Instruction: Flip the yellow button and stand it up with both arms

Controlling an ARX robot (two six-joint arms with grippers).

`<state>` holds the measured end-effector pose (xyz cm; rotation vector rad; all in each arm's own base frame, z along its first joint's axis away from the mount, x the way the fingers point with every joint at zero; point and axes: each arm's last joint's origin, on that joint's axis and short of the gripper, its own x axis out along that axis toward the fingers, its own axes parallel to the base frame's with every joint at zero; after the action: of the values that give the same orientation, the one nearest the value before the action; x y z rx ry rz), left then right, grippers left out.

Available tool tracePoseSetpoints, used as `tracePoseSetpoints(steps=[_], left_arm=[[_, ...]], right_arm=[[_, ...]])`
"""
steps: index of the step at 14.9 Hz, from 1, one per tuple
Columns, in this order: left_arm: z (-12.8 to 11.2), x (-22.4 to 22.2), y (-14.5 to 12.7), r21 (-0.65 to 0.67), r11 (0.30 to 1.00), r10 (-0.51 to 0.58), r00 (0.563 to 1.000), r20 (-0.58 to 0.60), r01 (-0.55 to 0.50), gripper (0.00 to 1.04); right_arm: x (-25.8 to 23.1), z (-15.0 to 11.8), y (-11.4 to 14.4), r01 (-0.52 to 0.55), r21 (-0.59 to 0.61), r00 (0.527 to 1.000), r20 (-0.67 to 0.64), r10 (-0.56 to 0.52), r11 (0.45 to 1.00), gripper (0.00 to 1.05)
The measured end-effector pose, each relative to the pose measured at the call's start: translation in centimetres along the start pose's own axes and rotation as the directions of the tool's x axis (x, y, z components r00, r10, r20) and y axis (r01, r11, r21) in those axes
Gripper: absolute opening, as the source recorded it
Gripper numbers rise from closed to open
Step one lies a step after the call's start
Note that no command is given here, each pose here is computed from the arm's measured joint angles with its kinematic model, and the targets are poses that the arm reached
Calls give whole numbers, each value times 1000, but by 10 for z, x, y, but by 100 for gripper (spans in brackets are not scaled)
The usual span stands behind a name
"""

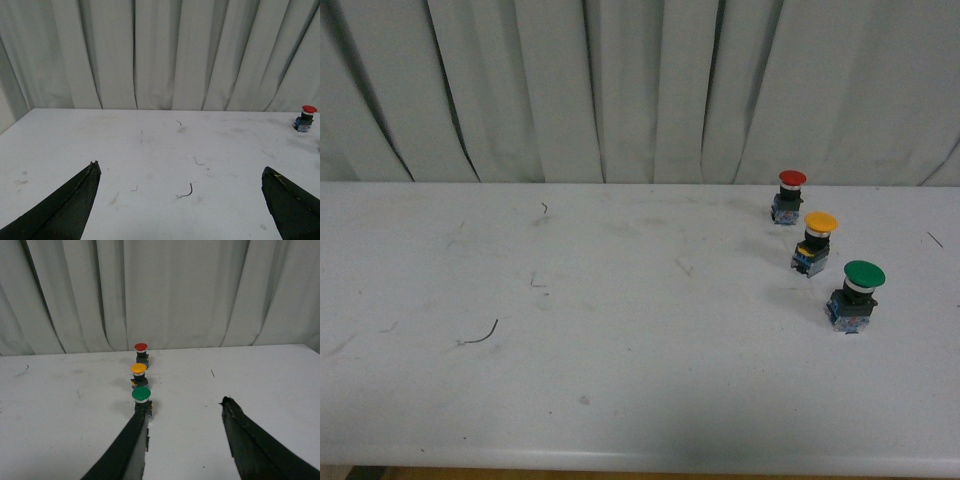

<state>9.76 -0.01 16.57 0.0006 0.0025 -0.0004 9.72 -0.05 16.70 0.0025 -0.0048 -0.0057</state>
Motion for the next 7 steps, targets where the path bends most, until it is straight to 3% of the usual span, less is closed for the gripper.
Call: tracePoseSetpoints(steps=[5,7], left_arm=[[0,0,0,0,1000,0,1000,0,0,98],[0,0,0,0,1000,0,1000,0,0,98]], right_arm=[[0,0,0,0,0,1000,0,0,1000,100],[0,0,0,0,0,1000,0,0,1000,98]])
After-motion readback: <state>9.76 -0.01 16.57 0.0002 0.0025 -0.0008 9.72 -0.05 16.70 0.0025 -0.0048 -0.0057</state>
